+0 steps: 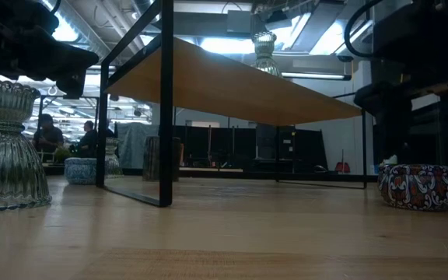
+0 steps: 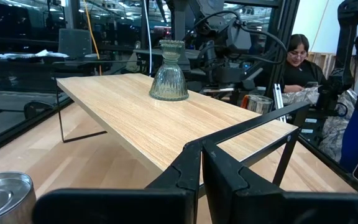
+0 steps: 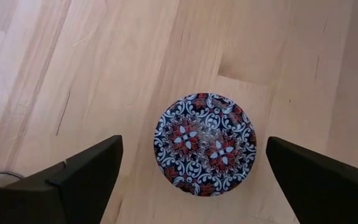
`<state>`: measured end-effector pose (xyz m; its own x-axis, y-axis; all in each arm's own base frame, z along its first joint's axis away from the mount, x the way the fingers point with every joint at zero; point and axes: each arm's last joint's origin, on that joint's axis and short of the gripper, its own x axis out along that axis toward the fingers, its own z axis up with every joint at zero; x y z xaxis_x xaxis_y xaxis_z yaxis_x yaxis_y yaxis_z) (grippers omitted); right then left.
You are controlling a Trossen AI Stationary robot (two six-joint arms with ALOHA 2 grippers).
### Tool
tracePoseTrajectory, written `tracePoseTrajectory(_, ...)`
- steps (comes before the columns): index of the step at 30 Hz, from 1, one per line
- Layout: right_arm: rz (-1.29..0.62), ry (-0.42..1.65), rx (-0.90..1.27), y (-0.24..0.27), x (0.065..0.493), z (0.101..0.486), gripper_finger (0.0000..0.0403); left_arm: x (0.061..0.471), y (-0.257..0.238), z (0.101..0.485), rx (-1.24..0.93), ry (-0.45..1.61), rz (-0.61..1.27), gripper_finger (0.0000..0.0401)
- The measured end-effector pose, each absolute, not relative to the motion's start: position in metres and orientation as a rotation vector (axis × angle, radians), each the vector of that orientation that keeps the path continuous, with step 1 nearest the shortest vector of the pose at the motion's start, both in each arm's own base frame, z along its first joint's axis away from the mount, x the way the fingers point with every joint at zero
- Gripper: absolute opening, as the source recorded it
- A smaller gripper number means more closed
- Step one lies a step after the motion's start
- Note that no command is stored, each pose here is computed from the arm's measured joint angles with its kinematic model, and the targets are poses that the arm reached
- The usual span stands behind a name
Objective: Pick & Place candle stick holders
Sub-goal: Put the black patterned scented candle on the shelf
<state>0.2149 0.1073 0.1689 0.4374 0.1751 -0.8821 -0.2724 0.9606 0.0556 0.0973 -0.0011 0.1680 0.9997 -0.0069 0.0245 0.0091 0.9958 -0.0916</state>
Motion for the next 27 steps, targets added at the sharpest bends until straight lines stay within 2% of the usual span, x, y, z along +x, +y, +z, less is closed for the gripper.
tracePoseTrajectory(16, 0.288, 1.072, -0.122, 0.107, 0.216, 0.169, 0.0399, 0.097, -0.001, 0.168, -0.092, -0.024, -0.008, 0.0012)
tracePoseTrajectory(27, 0.278, 1.136, -0.141, 0.109, 0.22, 0.154, 0.04, 0.097, -0.001, 0.168, -0.092, -0.024, -0.008, 0.0012)
